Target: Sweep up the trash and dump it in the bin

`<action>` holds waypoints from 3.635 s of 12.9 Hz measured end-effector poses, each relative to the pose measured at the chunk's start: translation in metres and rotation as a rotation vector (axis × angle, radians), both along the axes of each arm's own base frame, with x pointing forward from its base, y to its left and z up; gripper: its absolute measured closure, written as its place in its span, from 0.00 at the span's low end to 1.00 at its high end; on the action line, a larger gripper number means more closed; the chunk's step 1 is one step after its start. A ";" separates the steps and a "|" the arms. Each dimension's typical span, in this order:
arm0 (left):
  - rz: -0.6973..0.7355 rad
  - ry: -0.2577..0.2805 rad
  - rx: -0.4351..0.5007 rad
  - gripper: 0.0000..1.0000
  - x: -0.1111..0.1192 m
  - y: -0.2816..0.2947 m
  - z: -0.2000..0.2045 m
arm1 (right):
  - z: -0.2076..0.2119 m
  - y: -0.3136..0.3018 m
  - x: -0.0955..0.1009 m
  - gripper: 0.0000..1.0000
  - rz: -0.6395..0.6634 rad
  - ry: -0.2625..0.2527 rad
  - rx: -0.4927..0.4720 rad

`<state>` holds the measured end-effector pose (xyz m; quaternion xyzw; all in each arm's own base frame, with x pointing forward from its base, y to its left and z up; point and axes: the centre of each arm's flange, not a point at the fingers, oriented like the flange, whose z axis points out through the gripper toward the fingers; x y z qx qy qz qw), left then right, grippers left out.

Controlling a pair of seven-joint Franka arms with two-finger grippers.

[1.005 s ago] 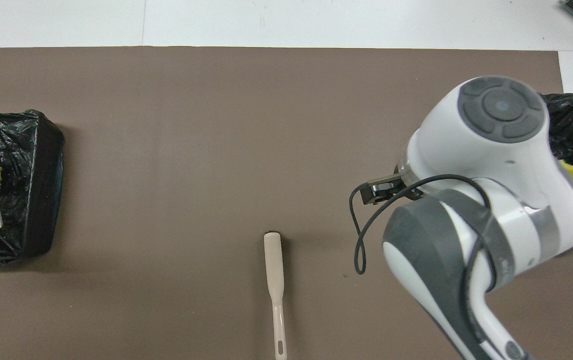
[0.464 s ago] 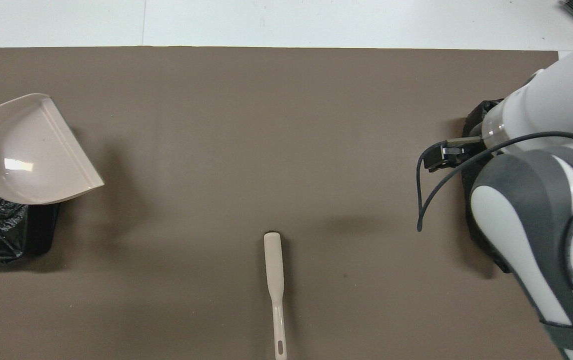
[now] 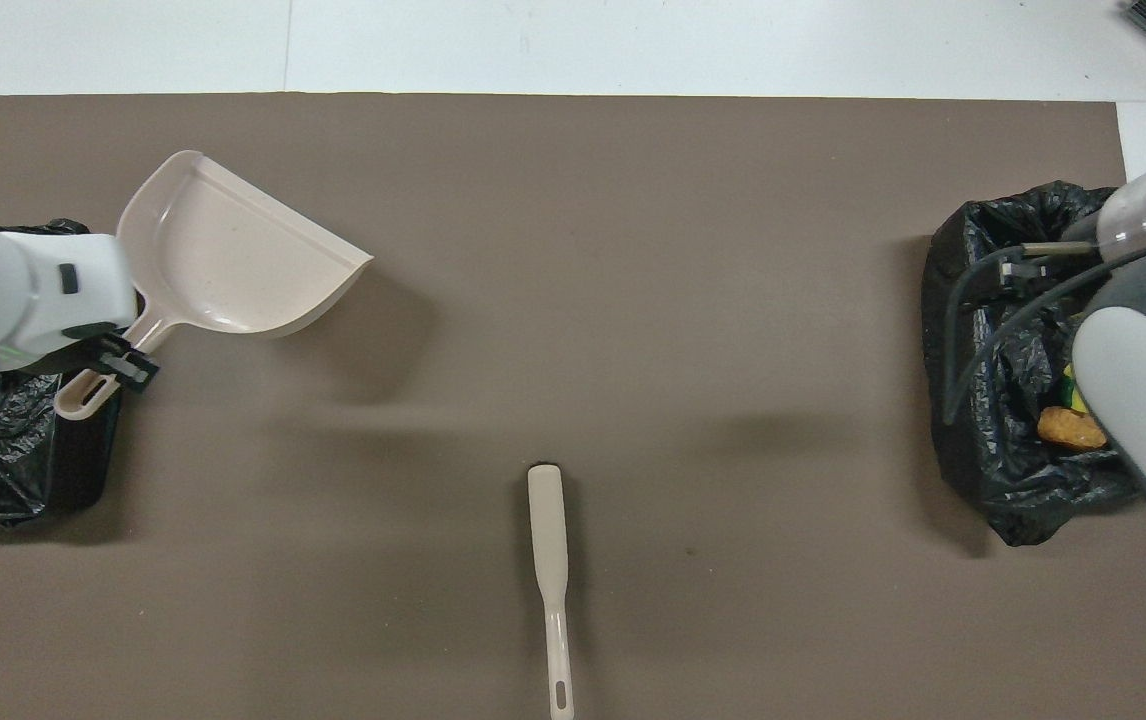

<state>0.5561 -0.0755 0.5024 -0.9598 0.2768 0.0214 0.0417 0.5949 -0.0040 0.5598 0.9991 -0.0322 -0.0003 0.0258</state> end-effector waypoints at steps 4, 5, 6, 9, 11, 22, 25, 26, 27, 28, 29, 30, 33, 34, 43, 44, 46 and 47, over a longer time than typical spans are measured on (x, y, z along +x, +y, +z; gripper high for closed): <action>0.222 -0.056 -0.065 0.69 0.005 -0.092 -0.033 | 0.038 -0.018 -0.018 0.00 -0.025 0.010 -0.005; 0.279 -0.074 -0.078 0.69 0.008 -0.121 -0.051 | 0.047 -0.015 -0.023 0.00 -0.022 0.005 -0.005; 0.319 -0.084 -0.089 0.69 0.009 -0.149 -0.071 | 0.053 -0.014 -0.027 0.00 -0.020 0.001 -0.005; 0.415 -0.086 -0.102 0.69 0.008 -0.217 -0.107 | 0.057 -0.010 -0.029 0.00 -0.014 -0.003 -0.005; 0.425 -0.092 -0.121 0.69 0.006 -0.250 -0.110 | 0.056 -0.011 -0.029 0.00 -0.014 -0.003 -0.005; 0.492 -0.082 -0.148 0.54 -0.006 -0.325 -0.142 | 0.056 -0.012 -0.029 0.00 -0.016 -0.002 -0.005; 0.502 -0.086 -0.145 0.15 -0.002 -0.319 -0.141 | 0.056 -0.012 -0.029 0.00 -0.016 -0.002 -0.005; 0.509 -0.088 -0.142 0.04 0.000 -0.315 -0.140 | 0.056 -0.012 -0.029 0.00 -0.016 -0.002 -0.005; 0.517 -0.090 -0.135 0.00 0.003 -0.309 -0.135 | 0.056 -0.012 -0.029 0.00 -0.016 -0.002 -0.005; 0.524 -0.091 -0.125 0.00 0.006 -0.298 -0.127 | 0.056 -0.012 -0.029 0.00 -0.016 -0.002 -0.005; 0.523 -0.093 -0.117 0.00 0.010 -0.283 -0.116 | 0.056 -0.012 -0.029 0.00 -0.016 -0.002 -0.005; 0.515 -0.093 -0.114 0.00 0.013 -0.263 -0.101 | 0.056 -0.012 -0.029 0.00 -0.016 -0.002 -0.005; 0.477 -0.082 -0.104 0.00 0.015 -0.185 -0.045 | 0.056 -0.012 -0.029 0.00 -0.016 -0.002 -0.005; 0.448 -0.083 -0.106 0.00 0.015 -0.158 -0.024 | 0.056 -0.012 -0.029 0.00 -0.016 -0.002 -0.005; 0.371 -0.086 -0.102 0.00 -0.015 0.030 0.157 | 0.056 -0.012 -0.029 0.00 -0.016 -0.002 -0.005; 0.364 -0.082 -0.100 0.00 -0.019 0.038 0.170 | 0.056 -0.012 -0.029 0.00 -0.016 -0.002 -0.005; 0.354 -0.086 -0.100 0.00 -0.023 0.044 0.187 | 0.056 -0.012 -0.029 0.00 -0.016 -0.002 -0.005; 0.352 -0.088 -0.101 0.00 -0.024 0.044 0.193 | 0.056 -0.012 -0.029 0.00 -0.016 -0.002 -0.005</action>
